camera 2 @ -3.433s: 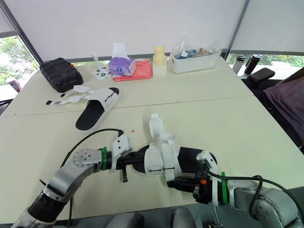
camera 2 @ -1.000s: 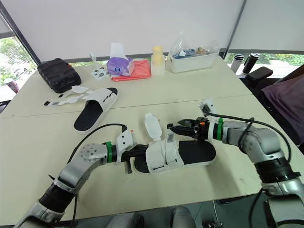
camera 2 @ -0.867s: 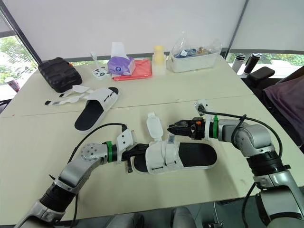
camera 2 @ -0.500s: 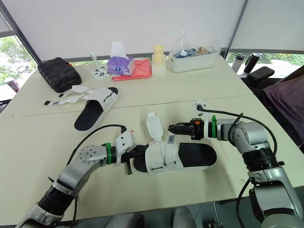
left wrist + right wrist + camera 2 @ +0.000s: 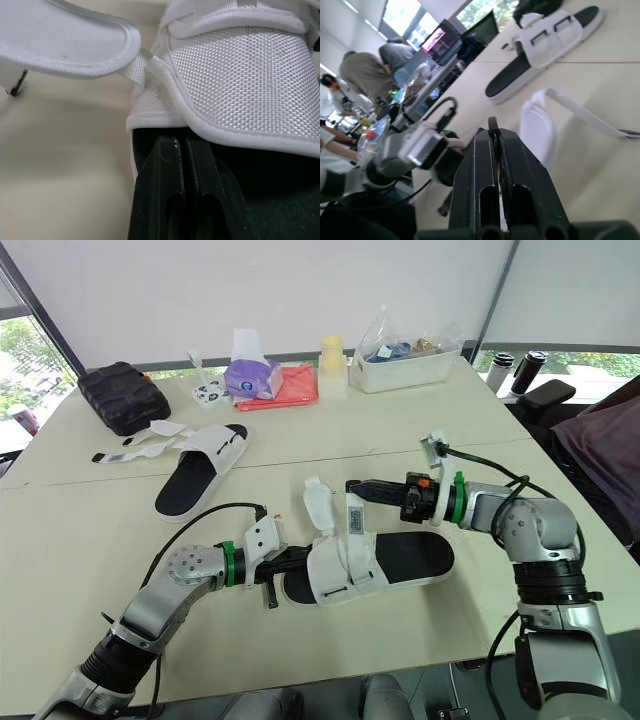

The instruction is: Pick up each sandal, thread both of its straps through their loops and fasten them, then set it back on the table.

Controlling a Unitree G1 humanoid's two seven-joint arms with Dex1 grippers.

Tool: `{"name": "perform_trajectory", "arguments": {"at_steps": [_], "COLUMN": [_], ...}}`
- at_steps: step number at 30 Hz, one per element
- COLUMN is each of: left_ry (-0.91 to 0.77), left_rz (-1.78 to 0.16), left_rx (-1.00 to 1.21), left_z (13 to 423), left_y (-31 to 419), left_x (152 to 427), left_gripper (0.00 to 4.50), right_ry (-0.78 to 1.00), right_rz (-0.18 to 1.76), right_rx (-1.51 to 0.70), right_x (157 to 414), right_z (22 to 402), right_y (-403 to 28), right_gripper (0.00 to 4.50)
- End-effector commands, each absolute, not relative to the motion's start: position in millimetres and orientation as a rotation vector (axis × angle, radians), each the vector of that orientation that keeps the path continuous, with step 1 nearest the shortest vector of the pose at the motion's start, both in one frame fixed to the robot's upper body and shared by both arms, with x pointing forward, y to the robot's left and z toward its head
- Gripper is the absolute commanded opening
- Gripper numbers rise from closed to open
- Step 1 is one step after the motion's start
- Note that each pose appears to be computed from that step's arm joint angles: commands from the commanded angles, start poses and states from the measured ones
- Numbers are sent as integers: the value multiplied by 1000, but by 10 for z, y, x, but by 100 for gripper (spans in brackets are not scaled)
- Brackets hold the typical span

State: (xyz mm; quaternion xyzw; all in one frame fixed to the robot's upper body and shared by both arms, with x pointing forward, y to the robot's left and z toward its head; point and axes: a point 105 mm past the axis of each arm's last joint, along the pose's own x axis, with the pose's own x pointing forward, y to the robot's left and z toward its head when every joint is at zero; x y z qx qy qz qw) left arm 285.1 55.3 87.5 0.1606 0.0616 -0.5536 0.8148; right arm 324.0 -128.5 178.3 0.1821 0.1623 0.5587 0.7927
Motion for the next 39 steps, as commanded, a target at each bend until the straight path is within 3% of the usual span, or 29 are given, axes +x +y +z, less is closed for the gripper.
{"name": "perform_trajectory", "arguments": {"at_steps": [1, 9, 14, 17, 23, 24, 28, 31, 39], "left_ry": [126, 126, 128, 127, 123, 121, 115, 109, 106], "left_rz": [-1178, -1170, -1166, -1166, -1167, -1167, -1168, -1175, -1176], "left_rx": [349, 347, 344, 343, 344, 343, 344, 338, 348], "left_z": [887, 882, 875, 873, 881, 887, 914, 936, 937], "left_y": [557, 559, 557, 552, 548, 547, 554, 555, 559], "left_x": [2855, 2841, 2838, 2836, 2846, 2847, 2850, 2835, 2825], "left_gripper": [12, 12, 12, 12, 12, 12, 12, 12, 12], "right_ry": [356, 563, 572, 551, 515, 496, 378, 351, 665], "right_rz": [1145, 1052, 1029, 1024, 1046, 1029, 962, 1023, 1156], "right_rx": [332, 157, 100, 110, 117, 123, 201, 277, 480], "right_x": [3358, 3430, 3493, 3519, 3490, 3523, 3743, 3774, 3597], "right_z": [1734, 1160, 1127, 1183, 1279, 1320, 1693, 1942, 1755], "right_y": [-1266, -1322, -1345, -1360, -1396, -1432, -1637, -1542, -1070], "right_gripper": [4, 4, 4, 100, 410, 445, 445, 445, 445]}}
